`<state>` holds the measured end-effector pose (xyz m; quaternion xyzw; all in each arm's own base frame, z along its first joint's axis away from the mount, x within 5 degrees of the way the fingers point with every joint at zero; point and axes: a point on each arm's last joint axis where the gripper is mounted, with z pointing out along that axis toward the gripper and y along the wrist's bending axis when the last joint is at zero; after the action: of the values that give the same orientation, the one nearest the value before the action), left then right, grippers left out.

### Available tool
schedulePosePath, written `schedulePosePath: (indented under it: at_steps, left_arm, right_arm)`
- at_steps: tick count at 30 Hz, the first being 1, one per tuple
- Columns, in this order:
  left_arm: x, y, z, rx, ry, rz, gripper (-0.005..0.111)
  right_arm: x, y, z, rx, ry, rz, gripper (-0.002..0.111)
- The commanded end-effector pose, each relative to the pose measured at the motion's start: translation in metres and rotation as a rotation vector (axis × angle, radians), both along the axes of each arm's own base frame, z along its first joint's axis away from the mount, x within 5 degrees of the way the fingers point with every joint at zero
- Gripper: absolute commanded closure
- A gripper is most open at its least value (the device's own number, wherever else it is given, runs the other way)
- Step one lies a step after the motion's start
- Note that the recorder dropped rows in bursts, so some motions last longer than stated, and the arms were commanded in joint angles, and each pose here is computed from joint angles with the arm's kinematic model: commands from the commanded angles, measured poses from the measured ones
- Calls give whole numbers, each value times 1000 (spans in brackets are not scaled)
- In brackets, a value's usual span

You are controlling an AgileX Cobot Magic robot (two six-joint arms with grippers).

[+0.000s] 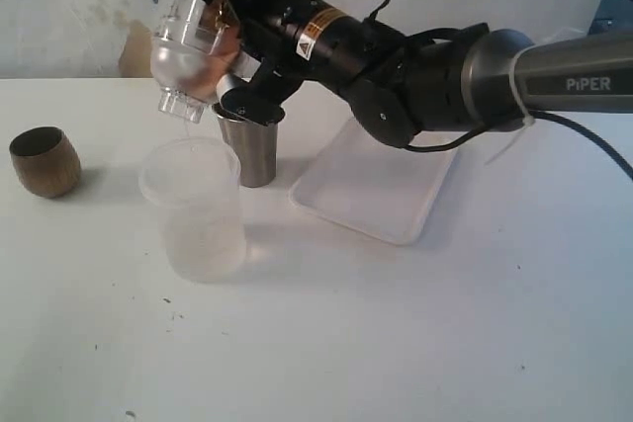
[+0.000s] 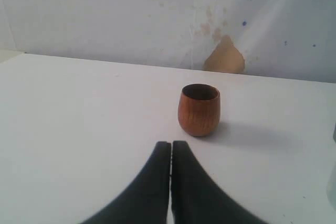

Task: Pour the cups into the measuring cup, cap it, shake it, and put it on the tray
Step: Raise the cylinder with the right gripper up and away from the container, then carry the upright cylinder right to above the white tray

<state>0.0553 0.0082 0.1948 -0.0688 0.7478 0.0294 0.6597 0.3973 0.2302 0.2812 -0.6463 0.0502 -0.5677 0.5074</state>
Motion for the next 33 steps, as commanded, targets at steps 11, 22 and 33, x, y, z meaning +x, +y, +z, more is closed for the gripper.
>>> schedulePosePath:
  at_steps: [11, 22, 33]
  left_arm:
    - [0, 0, 0, 1, -12, -2, 106]
    - [0, 0, 0, 1, -12, -2, 106]
    - [0, 0, 0, 1, -12, -2, 106]
  right_arm:
    - [-3, -2, 20, 88, -150, 21, 108]
    - [-3, -3, 21, 94, -158, 23, 108]
    - [-3, -3, 21, 94, -158, 23, 108]
